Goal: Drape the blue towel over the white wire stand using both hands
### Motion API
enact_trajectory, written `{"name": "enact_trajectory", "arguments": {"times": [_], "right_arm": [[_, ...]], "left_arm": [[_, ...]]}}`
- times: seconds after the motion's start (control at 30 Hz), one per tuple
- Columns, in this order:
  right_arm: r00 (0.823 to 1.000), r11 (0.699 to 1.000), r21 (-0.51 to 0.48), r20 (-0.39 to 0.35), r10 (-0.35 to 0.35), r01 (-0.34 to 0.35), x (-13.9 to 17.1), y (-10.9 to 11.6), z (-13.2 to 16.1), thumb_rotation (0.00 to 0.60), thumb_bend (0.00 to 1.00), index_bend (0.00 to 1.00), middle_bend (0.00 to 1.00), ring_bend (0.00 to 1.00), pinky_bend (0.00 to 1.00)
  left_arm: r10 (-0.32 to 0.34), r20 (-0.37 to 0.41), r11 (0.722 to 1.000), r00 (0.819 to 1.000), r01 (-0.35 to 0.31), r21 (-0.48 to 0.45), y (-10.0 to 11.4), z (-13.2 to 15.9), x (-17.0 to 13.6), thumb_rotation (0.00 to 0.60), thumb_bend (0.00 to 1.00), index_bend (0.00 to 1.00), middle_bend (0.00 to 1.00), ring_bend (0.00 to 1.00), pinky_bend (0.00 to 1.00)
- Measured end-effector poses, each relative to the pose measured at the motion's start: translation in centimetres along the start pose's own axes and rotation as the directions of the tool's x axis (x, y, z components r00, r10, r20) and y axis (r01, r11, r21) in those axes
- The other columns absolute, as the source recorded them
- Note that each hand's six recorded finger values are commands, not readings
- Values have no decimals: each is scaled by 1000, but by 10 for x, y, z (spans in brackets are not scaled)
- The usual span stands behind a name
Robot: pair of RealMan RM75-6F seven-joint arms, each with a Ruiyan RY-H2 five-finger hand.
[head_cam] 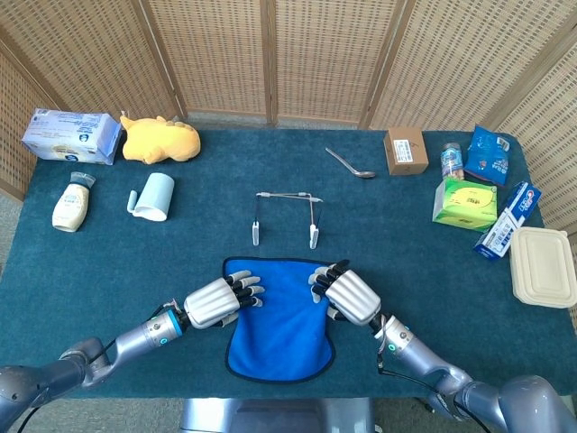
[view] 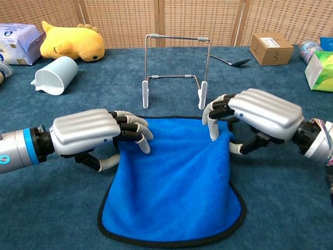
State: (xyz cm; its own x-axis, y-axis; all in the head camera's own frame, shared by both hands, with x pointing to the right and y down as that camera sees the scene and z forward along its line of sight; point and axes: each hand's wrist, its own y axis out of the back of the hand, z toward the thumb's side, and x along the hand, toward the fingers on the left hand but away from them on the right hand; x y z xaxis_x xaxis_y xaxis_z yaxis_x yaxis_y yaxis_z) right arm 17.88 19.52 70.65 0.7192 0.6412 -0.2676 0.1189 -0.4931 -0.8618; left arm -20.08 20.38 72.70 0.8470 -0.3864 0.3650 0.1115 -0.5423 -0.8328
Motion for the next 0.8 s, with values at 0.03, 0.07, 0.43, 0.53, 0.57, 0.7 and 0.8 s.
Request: {"name": "enact_trajectory", "arguments": {"times": [0.03,0.07,0.43,0.53,0.57,0.7,0.8], "right_arm": [[1000,1000,0,0,0,0,0,0,0,600,428,721,373,294,380],[1000,1000,0,1,-1,1,0,0,0,600,428,721,373,294,380],[1000,1000,-2,7,-1,1,1,1,-2,600,430,720,373,295,380],[1000,1000,-1,8,0,0,1,1,-3,600,429,721,374,295,380],[1000,1000,-1,8,1,-1,1,1,-3,600,429,721,374,295,380],[1000,1000,0,8,-1,1,0,1,-4,600,431,728,377,296,380],[1000,1000,-2,8,-2,2,0,1,-4,600,435,753,388,301,380]], "left_arm": [[3,-4,1000,1000,-3,-5,0,0,0,600,705,294,220,152,141],[5,-7,1000,1000,-5,-9,0,0,1,600,706,304,222,153,143],[31,-24,999,999,-32,-34,4,0,4,600,695,566,269,194,173],[33,-25,999,999,-34,-36,4,0,4,600,692,602,282,204,178],[34,-25,999,999,-35,-36,4,0,4,600,691,614,291,212,182],[43,-28,998,999,-44,-37,6,-1,4,600,691,655,329,248,189],[48,-33,998,998,-50,-39,8,-2,3,600,692,679,354,274,190]]}}
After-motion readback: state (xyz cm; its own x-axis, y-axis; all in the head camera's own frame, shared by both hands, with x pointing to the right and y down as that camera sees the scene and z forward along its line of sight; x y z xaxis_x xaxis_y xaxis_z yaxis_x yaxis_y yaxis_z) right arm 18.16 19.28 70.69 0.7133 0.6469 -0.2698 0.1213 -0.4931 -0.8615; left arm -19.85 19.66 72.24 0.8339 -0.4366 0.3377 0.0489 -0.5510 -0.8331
